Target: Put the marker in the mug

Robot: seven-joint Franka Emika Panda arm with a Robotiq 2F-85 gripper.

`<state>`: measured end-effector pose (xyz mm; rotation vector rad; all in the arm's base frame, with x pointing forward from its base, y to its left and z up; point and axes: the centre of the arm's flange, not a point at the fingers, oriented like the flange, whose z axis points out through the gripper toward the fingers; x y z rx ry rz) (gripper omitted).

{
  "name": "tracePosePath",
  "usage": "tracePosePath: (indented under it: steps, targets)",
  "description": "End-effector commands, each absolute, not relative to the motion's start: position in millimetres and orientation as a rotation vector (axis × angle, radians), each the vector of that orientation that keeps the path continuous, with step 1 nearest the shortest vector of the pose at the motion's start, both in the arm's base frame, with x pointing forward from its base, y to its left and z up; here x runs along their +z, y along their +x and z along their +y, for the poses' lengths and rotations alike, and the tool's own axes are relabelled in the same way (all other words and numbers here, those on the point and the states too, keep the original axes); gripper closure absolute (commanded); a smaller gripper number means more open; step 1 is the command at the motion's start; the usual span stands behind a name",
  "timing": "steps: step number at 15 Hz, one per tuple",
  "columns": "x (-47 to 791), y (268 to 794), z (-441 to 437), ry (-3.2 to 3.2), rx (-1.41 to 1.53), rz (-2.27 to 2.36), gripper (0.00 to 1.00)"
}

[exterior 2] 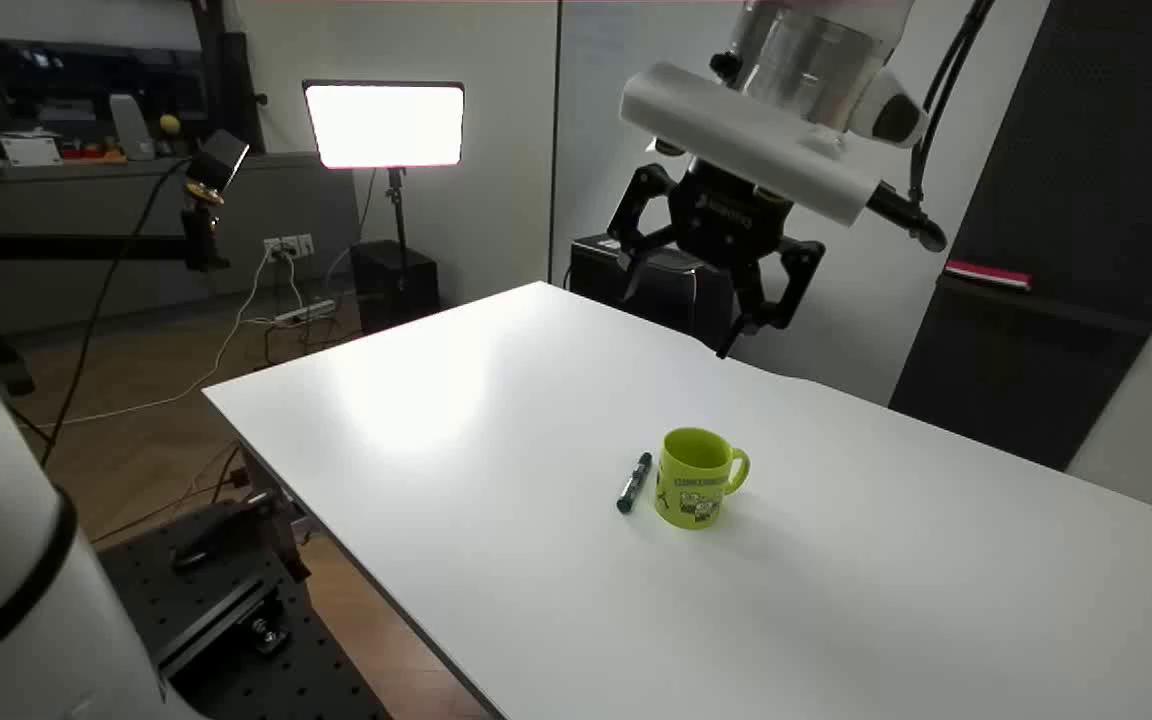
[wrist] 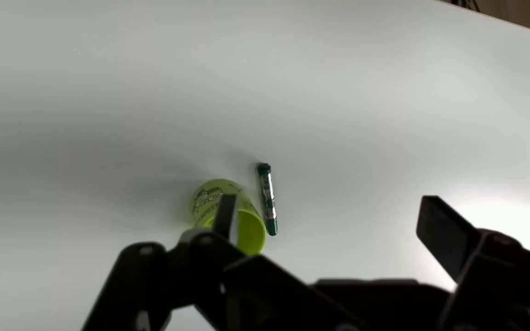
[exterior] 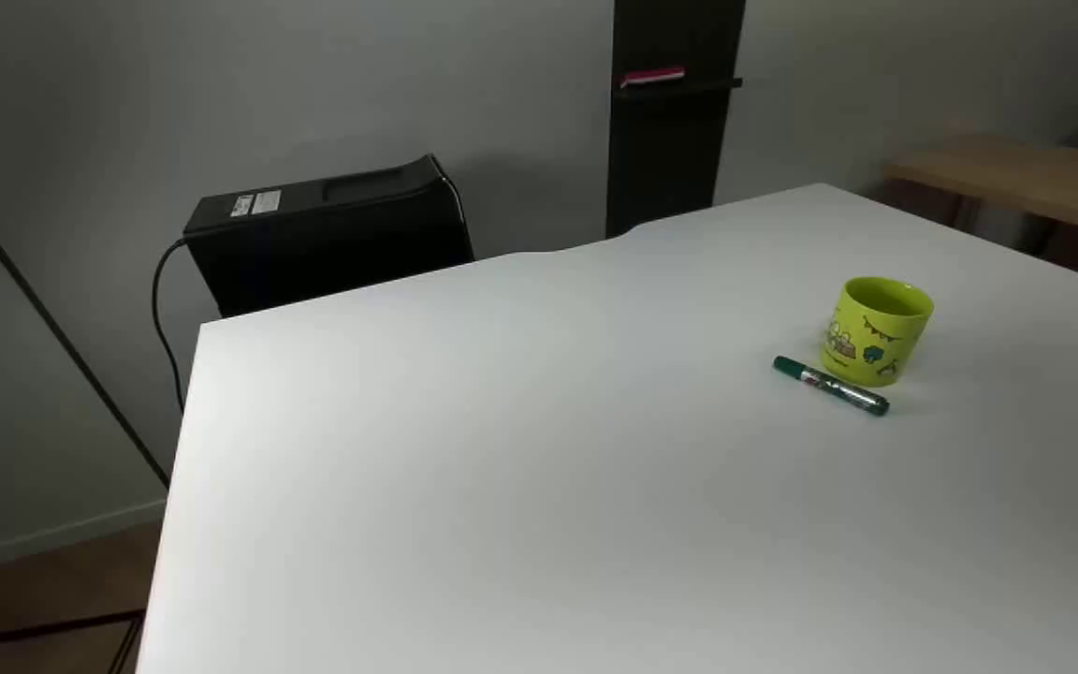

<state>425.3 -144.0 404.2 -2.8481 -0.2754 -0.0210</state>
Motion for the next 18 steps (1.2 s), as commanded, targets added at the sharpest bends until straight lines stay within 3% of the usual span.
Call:
tracePosePath:
  steps: [1, 13, 18]
  targets:
    - [404.2, 425.3, -144.0, -2.848, -0.021, -0.276, 0.0]
    - [404.6, 425.5, -144.2, -2.849, -0.024, -0.277, 0.0]
    - [348.8, 391.0, -106.3, -2.831, 0.193, -0.546, 0.0]
